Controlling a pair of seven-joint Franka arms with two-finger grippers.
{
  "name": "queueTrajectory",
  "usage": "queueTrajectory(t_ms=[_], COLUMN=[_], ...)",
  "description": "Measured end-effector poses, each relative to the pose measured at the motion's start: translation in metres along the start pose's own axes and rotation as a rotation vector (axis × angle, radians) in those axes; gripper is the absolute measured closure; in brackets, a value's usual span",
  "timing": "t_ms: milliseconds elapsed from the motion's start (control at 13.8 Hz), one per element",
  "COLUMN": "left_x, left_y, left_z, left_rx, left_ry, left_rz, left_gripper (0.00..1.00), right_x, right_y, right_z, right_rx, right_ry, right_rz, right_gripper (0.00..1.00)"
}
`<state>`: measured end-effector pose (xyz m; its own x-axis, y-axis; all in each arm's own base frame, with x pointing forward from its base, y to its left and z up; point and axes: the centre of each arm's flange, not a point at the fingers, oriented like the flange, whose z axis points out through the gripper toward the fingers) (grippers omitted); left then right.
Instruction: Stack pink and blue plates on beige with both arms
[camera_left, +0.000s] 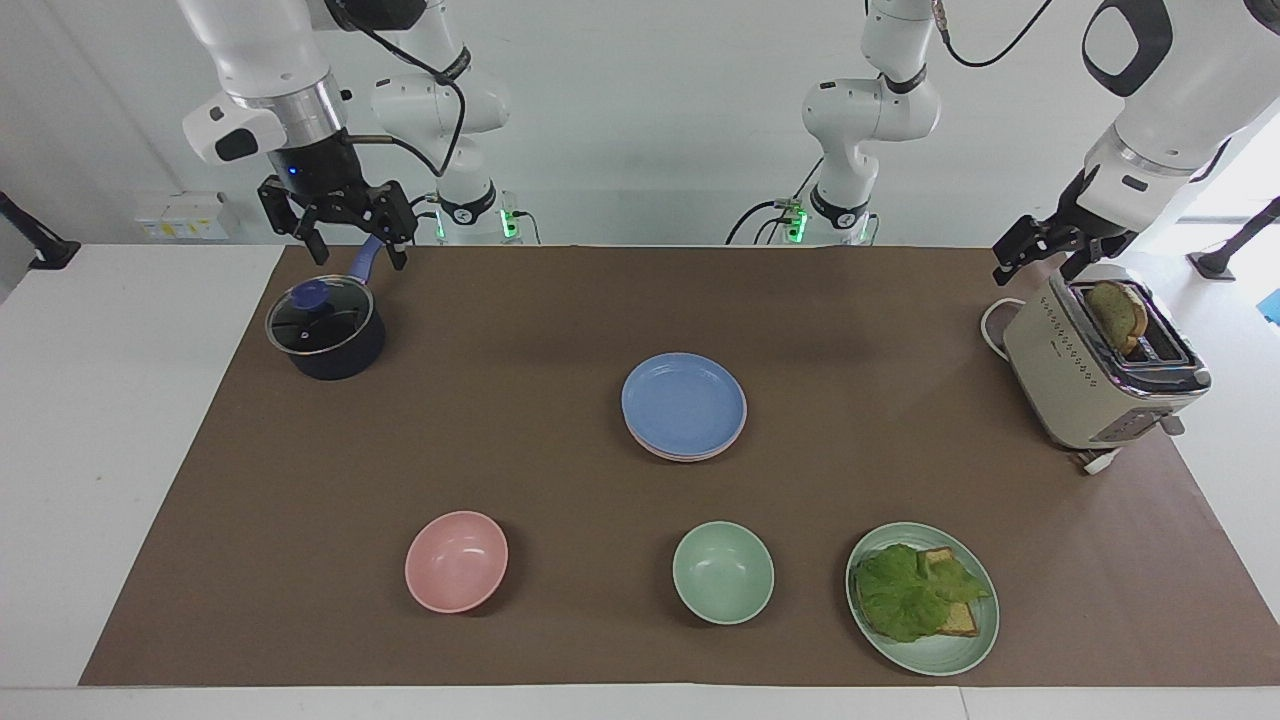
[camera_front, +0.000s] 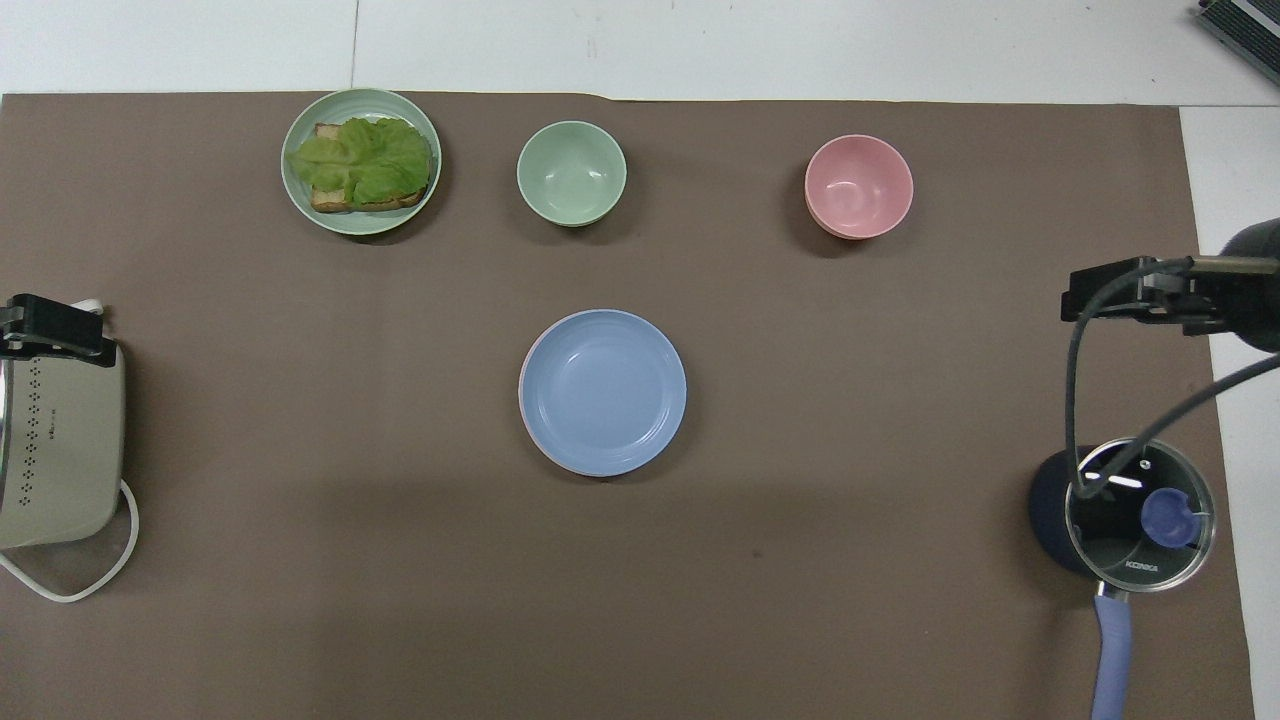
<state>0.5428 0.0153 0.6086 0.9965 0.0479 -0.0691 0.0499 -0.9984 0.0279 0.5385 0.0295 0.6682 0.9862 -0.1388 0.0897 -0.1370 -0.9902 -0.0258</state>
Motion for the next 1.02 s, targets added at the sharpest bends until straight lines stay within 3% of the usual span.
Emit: queueTrajectory(t_ms=[508,1017], left_x=[0.0,0.0], left_y=[0.0,0.0], left_z=[0.0,0.0], left_rx=[0.0,0.0], left_ry=[0.0,0.0], left_rz=[0.0,0.0], left_gripper=[0.0,0.0], right_x=[-0.005,-0.007], right_y=[0.039,0.037], right_z=[0.0,0.012], right_rx=[-0.011,-0.01], right_ry=[-0.037,-0.048], right_rz=[0.068,-0.032], right_gripper=[0.0,0.0])
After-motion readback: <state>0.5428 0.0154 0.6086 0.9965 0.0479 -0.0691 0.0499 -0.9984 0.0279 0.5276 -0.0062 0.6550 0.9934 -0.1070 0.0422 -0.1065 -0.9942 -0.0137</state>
